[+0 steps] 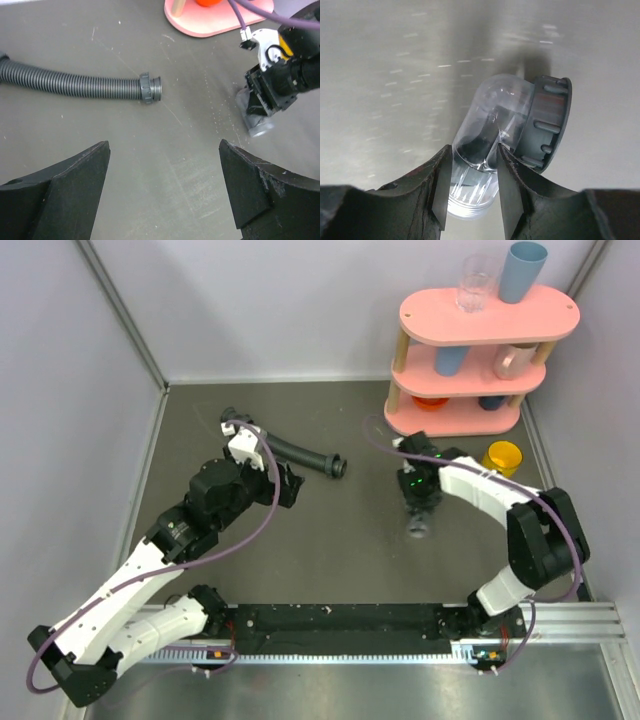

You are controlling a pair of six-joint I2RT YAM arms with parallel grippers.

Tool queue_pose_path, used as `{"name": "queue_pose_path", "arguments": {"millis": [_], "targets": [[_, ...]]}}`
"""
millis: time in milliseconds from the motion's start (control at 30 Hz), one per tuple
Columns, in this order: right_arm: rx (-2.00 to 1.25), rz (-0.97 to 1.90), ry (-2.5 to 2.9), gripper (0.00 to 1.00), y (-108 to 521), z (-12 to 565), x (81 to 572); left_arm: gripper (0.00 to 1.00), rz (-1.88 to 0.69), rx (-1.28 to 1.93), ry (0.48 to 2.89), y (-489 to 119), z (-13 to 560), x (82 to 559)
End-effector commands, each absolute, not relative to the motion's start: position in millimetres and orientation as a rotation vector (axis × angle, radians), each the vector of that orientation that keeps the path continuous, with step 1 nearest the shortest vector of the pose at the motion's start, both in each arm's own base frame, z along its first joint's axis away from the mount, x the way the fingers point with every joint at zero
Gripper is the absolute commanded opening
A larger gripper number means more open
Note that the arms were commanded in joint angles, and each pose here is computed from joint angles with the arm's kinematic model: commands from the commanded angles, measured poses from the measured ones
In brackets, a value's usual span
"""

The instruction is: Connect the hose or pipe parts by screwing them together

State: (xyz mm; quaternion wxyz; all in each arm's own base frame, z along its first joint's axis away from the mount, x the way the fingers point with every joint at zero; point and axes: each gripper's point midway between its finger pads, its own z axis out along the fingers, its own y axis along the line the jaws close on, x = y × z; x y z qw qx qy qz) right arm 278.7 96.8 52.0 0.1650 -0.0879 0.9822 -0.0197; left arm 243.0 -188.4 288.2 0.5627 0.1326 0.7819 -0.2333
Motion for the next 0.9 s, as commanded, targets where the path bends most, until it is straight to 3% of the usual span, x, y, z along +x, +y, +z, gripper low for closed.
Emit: {"name": "queue_pose_path", "arguments": {"millis": [0, 200, 300, 633, 867], "targets": [[-0.4, 0.172, 2.695, 0.38, 185, 63, 278, 0.94, -0.565, 0.141, 1.932, -178, 275, 239], [-0.608, 0.258, 2.617, 0.36, 263, 50, 258, 0.93, -0.566, 0.062, 2.026, -163, 252, 222], [-0.712, 0.249, 2.588, 0.41, 284, 47, 244, 0.93, -0.584, 0.053, 2.055, -161, 246, 214], [-0.638, 0.393, 2.544, 0.77, 278, 63, 220, 0.93, -0.618, 0.04, 2.109, -162, 227, 205], [-0.507, 0.364, 2.549, 0.78, 268, 68, 210, 0.93, -0.618, 0.037, 2.12, -162, 225, 208]]}}
